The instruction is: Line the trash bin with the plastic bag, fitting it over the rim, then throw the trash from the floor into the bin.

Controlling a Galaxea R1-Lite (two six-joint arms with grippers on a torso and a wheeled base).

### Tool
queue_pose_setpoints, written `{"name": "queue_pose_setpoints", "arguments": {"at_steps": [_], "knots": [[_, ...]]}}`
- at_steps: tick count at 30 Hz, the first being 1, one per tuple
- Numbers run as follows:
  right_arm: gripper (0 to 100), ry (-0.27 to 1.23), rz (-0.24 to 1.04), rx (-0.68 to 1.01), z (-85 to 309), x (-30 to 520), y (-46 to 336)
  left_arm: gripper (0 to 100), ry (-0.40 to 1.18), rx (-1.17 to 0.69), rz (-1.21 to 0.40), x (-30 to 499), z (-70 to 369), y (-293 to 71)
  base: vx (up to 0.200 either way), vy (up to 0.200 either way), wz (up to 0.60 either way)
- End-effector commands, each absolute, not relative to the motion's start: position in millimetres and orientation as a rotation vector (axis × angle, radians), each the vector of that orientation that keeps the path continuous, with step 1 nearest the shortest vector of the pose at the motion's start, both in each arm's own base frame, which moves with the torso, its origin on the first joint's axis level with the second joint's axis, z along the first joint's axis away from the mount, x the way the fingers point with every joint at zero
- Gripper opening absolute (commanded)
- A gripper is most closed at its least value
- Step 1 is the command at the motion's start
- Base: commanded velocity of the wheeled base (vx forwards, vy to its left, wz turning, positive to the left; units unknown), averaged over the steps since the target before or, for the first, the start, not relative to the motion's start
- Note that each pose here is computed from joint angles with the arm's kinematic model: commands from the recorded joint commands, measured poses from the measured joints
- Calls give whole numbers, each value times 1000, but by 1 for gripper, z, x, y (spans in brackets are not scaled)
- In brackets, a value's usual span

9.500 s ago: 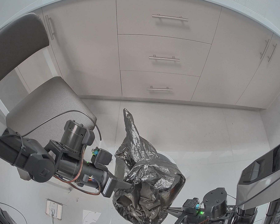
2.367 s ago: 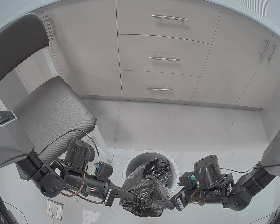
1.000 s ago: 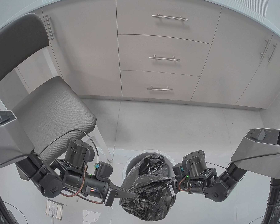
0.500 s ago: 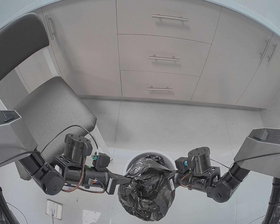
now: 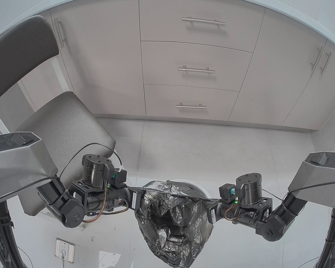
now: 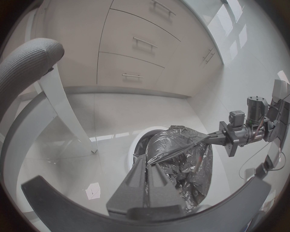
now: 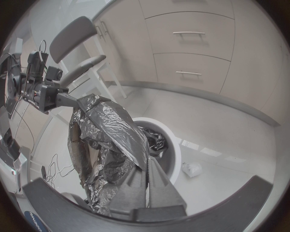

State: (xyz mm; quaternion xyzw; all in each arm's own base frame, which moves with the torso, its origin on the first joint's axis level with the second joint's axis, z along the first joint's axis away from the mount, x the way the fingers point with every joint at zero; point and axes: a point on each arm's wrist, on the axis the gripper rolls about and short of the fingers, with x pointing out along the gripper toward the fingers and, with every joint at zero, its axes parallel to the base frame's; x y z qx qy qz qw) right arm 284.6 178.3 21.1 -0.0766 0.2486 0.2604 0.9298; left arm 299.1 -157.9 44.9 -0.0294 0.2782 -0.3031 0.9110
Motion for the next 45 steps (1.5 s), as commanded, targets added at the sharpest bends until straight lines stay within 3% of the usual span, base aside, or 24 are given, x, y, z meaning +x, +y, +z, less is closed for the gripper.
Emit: {"name": "queue_pose_setpoints", "arguments": {"at_steps": [1, 12, 21, 45], "knots": [[0, 487, 507, -143, 21, 289, 171, 0, 575, -65, -600, 309, 29, -161, 0, 0, 0], [0, 482, 503, -138, 17, 291, 172, 0, 535, -183, -557, 315, 26, -170, 0, 0, 0], [0, 506, 477, -146, 9, 296, 165, 0, 581, -255, -563, 309, 11, -206, 0, 0, 0], [0, 527, 387, -121, -12, 325, 144, 0, 568, -250, -442, 336, -10, -196, 0, 0, 0]]}}
